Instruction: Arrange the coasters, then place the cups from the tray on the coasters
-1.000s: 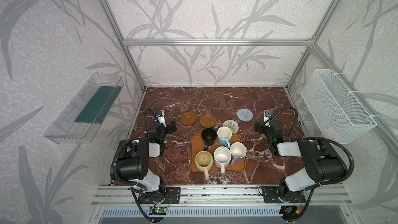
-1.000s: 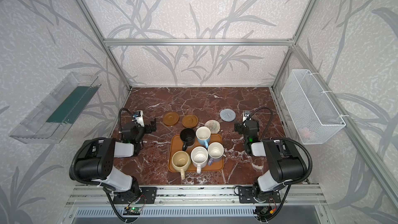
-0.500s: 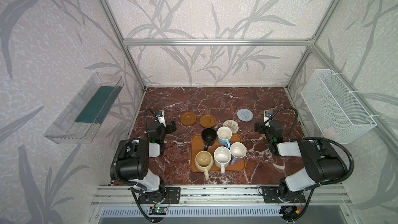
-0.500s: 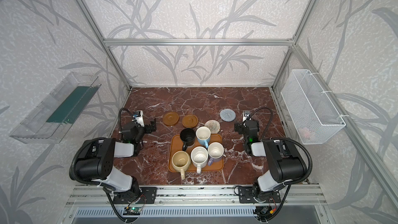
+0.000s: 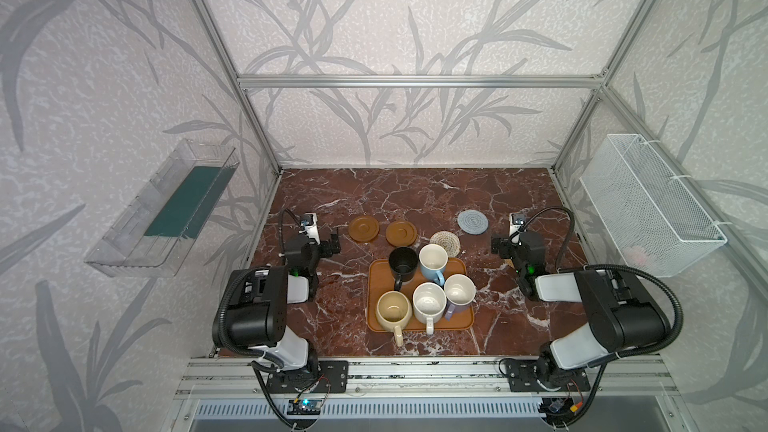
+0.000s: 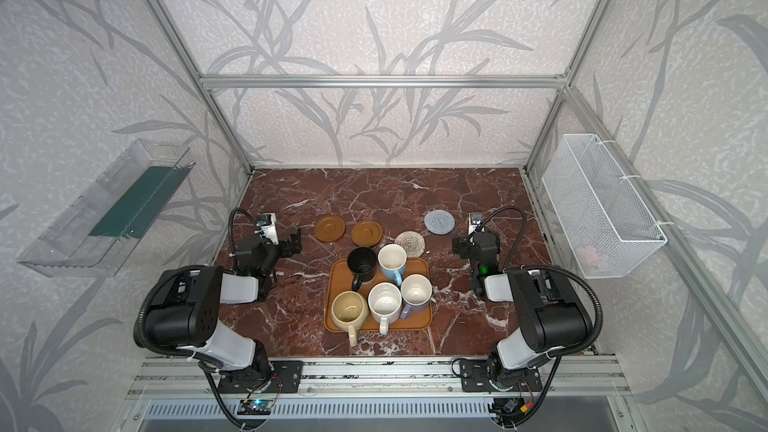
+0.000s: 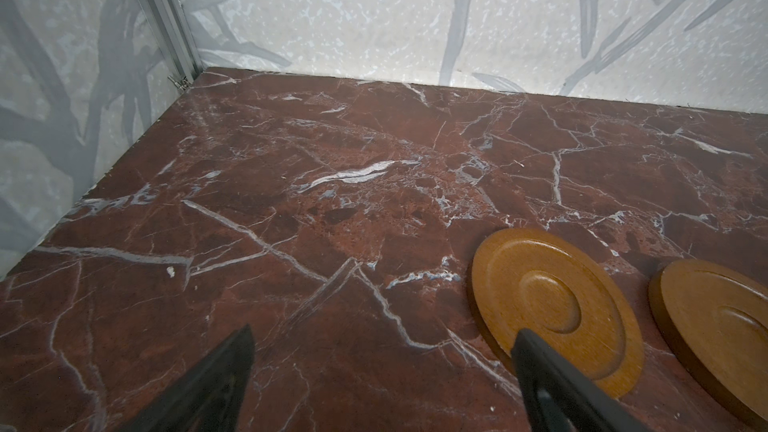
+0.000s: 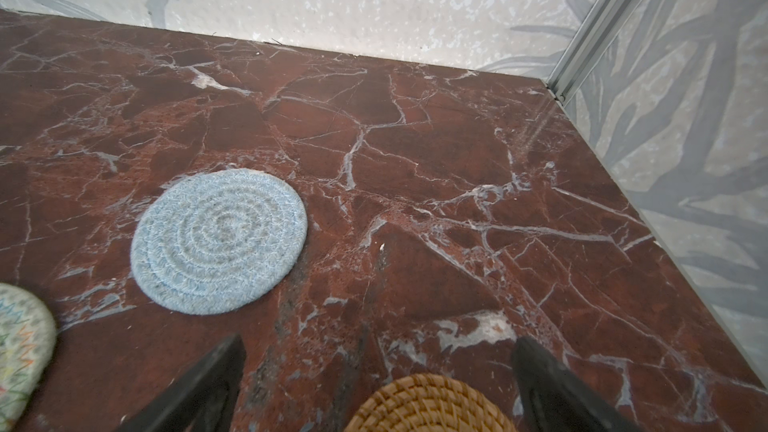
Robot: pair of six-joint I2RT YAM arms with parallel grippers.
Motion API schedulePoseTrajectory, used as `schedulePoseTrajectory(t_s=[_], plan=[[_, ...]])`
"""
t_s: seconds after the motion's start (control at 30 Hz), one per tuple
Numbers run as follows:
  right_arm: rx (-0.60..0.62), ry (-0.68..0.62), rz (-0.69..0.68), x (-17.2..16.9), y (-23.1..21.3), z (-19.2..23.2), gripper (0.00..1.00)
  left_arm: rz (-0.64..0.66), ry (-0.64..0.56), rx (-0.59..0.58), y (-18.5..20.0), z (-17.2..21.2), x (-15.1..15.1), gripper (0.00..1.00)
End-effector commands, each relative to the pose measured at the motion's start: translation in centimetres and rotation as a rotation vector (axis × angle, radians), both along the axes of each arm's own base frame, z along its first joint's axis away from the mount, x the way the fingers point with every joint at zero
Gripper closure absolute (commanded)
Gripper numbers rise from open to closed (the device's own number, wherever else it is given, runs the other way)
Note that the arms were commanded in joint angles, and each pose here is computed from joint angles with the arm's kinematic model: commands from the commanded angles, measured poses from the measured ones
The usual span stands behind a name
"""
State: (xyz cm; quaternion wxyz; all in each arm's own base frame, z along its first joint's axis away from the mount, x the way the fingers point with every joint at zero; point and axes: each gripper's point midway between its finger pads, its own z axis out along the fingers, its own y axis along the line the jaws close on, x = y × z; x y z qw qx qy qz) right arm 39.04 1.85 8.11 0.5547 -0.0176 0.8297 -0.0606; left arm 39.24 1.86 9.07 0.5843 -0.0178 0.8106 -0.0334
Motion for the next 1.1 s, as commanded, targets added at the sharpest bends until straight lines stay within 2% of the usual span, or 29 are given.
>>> schedulePoseTrajectory(t_s=[0.0, 0.47, 0.57, 0.7, 0.8, 1.0, 1.07], plan=[[-0.004, -0.038, -0.01, 0.5, -0.1, 1.1, 0.01, 0.003, -0.017, 0.02, 0.1, 0.5, 0.3, 0.01], [-0.006, -0.037, -0.01, 0.5, -0.1, 1.1, 0.01, 0.003, -0.019, 0.021, 0.1, 0.5, 0.3, 0.01], [-0.001, -0.054, -0.003, 0.4, 0.0, 1.5, 0.01, 0.051, -0.032, 0.014, 0.9, 0.9, 0.1, 0.01], [-0.005, -0.084, 0.007, 0.1, 0.1, 3.7, 0.01, 0.08, -0.051, 0.021, 1.3, 3.3, -0.6, 0.01], [0.005, -0.03, 0.0, -0.7, 0.0, 5.0, 0.01, 0.133, -0.064, 0.008, 2.0, 5.6, -1.4, 0.01], [0.114, 0.037, 0.016, -2.0, 0.9, 8.0, 0.01, 0.126, -0.117, -0.093, 1.2, 10.2, -2.4, 0.01], [0.157, 0.051, 0.034, -2.2, 1.4, 8.6, 0.01, 0.15, -0.108, -0.17, 1.1, 11.2, -2.7, 0.01]])
